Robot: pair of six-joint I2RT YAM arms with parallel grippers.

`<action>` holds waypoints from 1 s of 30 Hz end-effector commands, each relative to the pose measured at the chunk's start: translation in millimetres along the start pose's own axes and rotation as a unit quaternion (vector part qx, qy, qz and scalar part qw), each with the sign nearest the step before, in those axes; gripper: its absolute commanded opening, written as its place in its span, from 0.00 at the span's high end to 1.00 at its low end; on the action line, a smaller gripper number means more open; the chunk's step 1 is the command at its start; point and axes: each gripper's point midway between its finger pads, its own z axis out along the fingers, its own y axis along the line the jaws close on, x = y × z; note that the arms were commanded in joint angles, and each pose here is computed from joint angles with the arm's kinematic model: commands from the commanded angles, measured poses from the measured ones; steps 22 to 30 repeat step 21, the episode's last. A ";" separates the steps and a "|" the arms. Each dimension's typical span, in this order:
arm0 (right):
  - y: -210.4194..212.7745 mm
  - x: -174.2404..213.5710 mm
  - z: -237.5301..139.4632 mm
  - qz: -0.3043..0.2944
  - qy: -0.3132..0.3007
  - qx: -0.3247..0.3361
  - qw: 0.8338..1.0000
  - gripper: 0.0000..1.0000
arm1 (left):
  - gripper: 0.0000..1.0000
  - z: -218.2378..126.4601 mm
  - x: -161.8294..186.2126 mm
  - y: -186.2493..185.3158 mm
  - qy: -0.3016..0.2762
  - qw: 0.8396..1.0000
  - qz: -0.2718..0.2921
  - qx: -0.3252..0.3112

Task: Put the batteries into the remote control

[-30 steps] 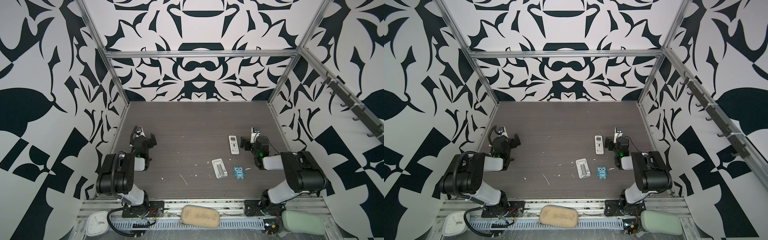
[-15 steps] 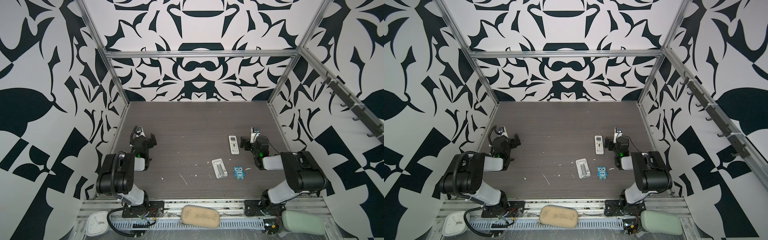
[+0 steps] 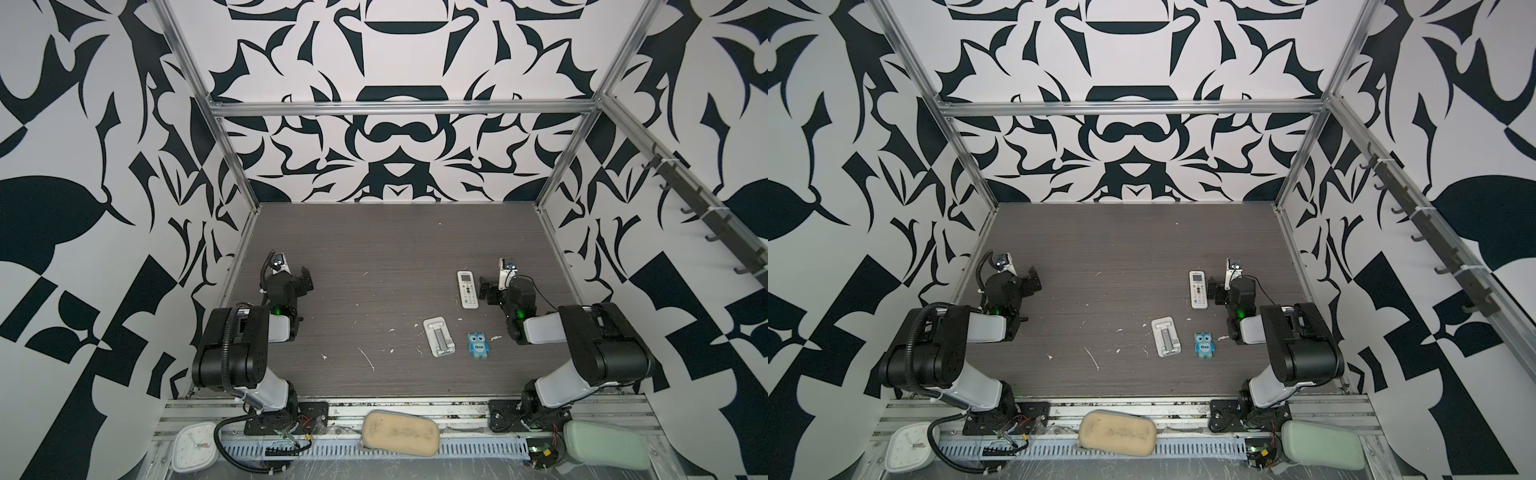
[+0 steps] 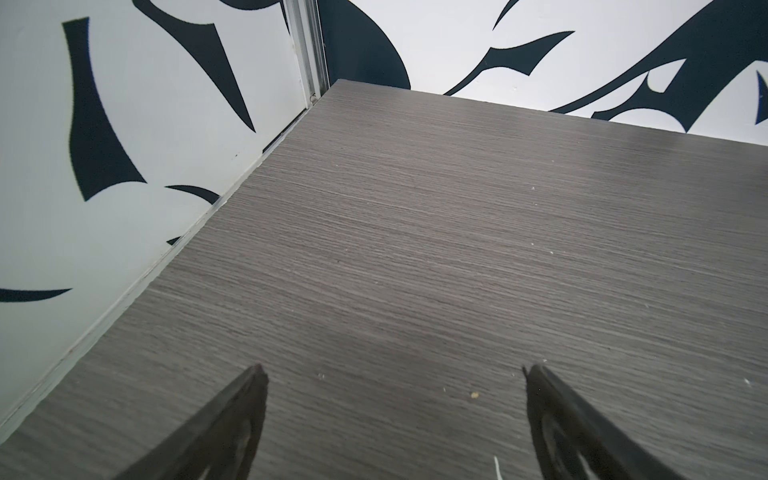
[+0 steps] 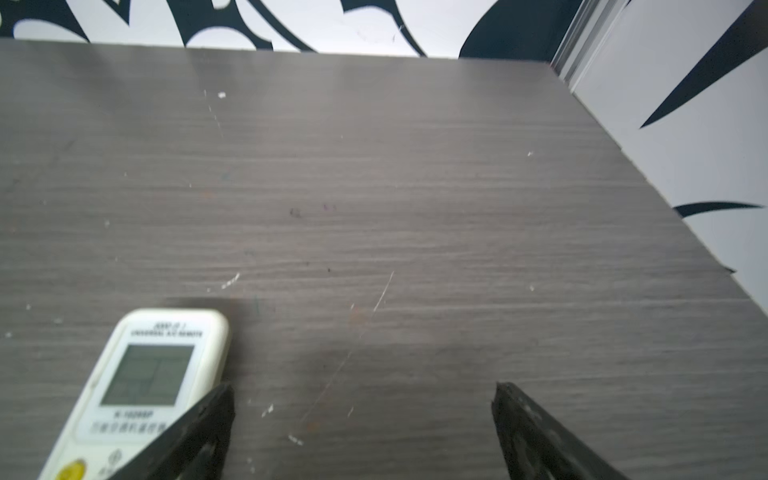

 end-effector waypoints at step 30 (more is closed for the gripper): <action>-9.1 -19.0 6.7 -0.001 -0.014 0.037 0.999 0.00 | 0.01 2.2 -6.4 0.2 -0.009 1.000 -0.009 0.006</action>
